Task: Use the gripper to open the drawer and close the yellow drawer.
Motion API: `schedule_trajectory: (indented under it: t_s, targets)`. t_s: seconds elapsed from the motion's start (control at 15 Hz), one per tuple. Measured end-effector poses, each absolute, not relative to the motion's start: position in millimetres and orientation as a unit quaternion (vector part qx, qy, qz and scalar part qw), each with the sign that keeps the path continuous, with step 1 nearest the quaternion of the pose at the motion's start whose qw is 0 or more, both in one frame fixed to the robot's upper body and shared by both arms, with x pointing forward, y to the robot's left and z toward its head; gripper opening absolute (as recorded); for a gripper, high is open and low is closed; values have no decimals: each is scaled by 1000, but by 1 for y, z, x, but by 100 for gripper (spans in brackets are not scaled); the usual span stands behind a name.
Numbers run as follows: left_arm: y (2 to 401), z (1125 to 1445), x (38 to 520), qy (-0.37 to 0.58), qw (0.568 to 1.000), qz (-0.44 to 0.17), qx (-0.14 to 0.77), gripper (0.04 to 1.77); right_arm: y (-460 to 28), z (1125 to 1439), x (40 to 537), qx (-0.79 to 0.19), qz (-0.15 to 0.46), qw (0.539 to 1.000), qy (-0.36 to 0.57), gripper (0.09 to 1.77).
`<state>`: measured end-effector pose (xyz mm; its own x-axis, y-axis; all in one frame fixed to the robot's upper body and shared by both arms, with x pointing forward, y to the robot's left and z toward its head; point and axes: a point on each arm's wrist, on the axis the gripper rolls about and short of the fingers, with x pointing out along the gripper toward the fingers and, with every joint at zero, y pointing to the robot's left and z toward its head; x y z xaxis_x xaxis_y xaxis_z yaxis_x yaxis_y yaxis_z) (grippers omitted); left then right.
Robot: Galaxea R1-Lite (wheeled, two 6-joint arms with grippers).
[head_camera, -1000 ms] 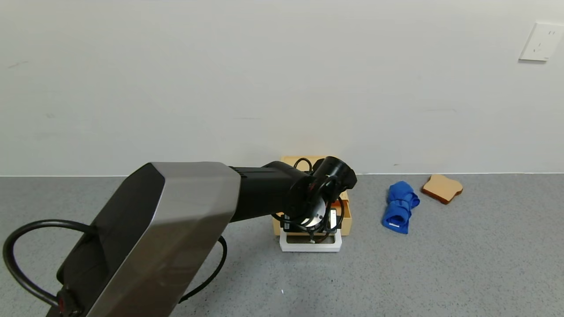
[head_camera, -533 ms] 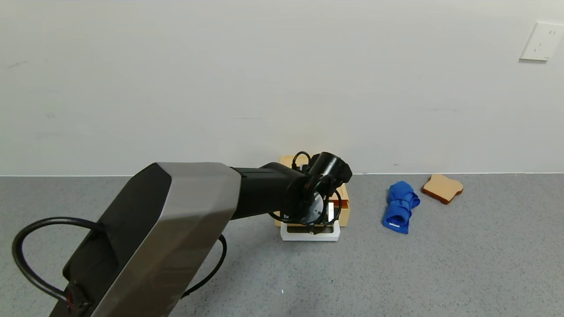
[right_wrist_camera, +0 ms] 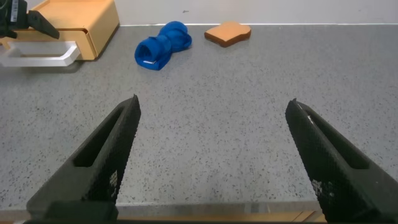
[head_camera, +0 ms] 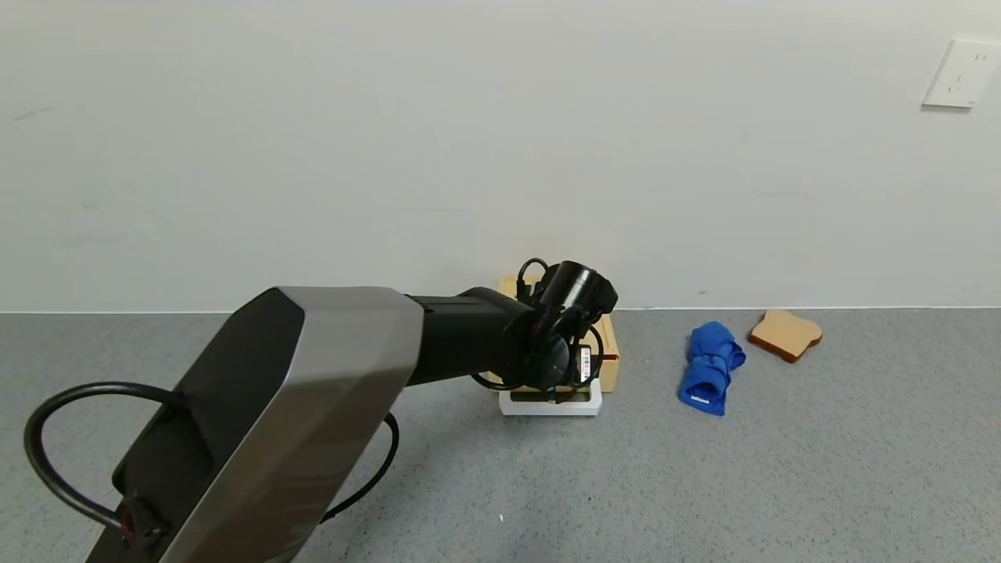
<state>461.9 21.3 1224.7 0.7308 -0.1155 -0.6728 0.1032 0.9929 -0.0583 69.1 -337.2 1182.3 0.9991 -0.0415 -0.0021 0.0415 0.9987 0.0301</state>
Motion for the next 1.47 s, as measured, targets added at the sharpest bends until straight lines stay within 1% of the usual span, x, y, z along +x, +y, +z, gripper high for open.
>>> schedule_trajectory:
  t_s: [0.67,0.93,1.13,1.47]
  targets:
    - [22,1227,467,343,937,-64,-5,172,-337,1182,69,15,-21,1000,1,171]
    - [24,1236,461,332,942,-40,24,172,-337,1182,69,15,-21,1000,1,171]
    - [31,1260,447,334,941,-41,41,172,-337,1182,69,15,-21,1000,1,171]
    - [58,1324,414,318,946,-51,46,172,-337,1182,69,15,-21,1000,1,171]
